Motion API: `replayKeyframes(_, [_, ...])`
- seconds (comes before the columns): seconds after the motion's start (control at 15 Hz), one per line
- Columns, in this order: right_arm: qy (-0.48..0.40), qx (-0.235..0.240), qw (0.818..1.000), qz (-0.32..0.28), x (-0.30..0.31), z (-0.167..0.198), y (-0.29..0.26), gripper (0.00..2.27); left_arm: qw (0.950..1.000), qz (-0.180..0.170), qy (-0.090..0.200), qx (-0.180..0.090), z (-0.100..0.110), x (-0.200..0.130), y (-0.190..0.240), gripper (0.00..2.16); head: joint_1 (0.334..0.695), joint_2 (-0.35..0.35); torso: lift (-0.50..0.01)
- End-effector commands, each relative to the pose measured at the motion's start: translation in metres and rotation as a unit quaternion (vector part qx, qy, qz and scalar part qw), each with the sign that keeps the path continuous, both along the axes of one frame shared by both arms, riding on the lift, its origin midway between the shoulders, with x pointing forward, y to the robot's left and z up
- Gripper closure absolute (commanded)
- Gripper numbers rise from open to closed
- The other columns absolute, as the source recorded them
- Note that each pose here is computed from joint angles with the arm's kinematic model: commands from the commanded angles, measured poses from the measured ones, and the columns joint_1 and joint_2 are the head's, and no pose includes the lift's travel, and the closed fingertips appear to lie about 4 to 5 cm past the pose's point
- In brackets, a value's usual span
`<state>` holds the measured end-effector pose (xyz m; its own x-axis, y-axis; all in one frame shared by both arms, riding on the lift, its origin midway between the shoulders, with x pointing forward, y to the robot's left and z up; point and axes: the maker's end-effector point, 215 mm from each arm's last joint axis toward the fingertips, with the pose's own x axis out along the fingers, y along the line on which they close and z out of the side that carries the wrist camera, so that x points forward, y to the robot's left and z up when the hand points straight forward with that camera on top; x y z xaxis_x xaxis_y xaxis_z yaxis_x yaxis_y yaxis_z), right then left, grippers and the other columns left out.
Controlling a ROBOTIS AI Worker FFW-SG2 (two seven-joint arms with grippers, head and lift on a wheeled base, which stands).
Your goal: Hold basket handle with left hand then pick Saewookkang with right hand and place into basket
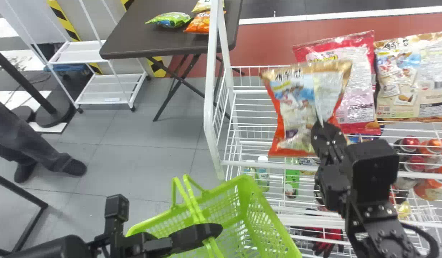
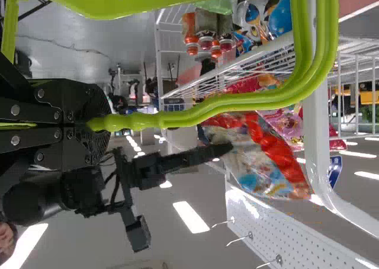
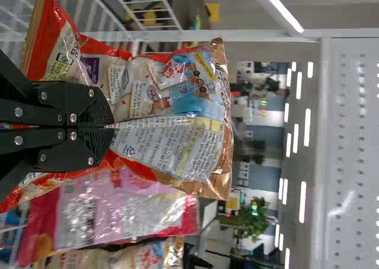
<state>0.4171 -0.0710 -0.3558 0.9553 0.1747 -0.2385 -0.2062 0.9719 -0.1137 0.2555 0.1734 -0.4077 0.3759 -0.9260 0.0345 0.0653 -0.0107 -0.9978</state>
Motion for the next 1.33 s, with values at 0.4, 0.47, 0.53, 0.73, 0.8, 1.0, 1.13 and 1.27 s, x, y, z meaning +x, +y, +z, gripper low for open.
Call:
replayKeyframes(0.4, [0.175,-0.037,0.978,0.103,-0.109,-0.083,0.041,2.24,0.9999,-0.001,-0.002,-0.014,0.012,0.000,-0.002,2.15,0.695,0.221,-0.019])
replayKeyframes(0.47, [0.177,-0.036,0.977,0.116,-0.111,-0.089,0.056,2.24,0.9999,-0.003,-0.002,-0.015,0.012,-0.001,-0.004,2.15,0.695,0.240,-0.019])
replayKeyframes(0.53, [0.179,-0.028,0.975,0.127,-0.116,-0.091,0.073,2.24,0.9998,-0.002,-0.003,-0.017,0.014,-0.001,-0.005,2.15,0.695,0.266,-0.019])
replayKeyframes(0.73, [0.211,-0.045,0.962,0.169,-0.136,-0.115,0.115,2.24,0.9998,-0.004,-0.013,-0.017,0.020,0.000,-0.007,2.15,0.695,0.350,-0.019])
replayKeyframes(0.8, [0.218,-0.055,0.958,0.178,-0.142,-0.126,0.124,2.22,0.9997,-0.004,-0.017,-0.017,0.022,0.000,-0.007,2.15,0.695,0.350,-0.019])
replayKeyframes(1.0, [0.212,-0.055,0.958,0.187,-0.141,-0.143,0.136,0.22,0.9996,-0.006,-0.020,-0.019,0.025,0.000,-0.008,2.15,0.695,0.350,-0.019])
replayKeyframes(1.13, [0.149,-0.023,0.976,0.158,-0.108,-0.107,0.126,0.00,0.9996,-0.008,-0.018,-0.019,0.024,-0.002,-0.010,2.15,0.695,0.350,-0.019])
replayKeyframes(1.27, [0.040,0.031,0.990,0.131,-0.072,-0.043,0.111,0.03,0.9997,-0.009,-0.015,-0.019,0.022,-0.004,-0.011,2.15,0.695,0.350,-0.019])
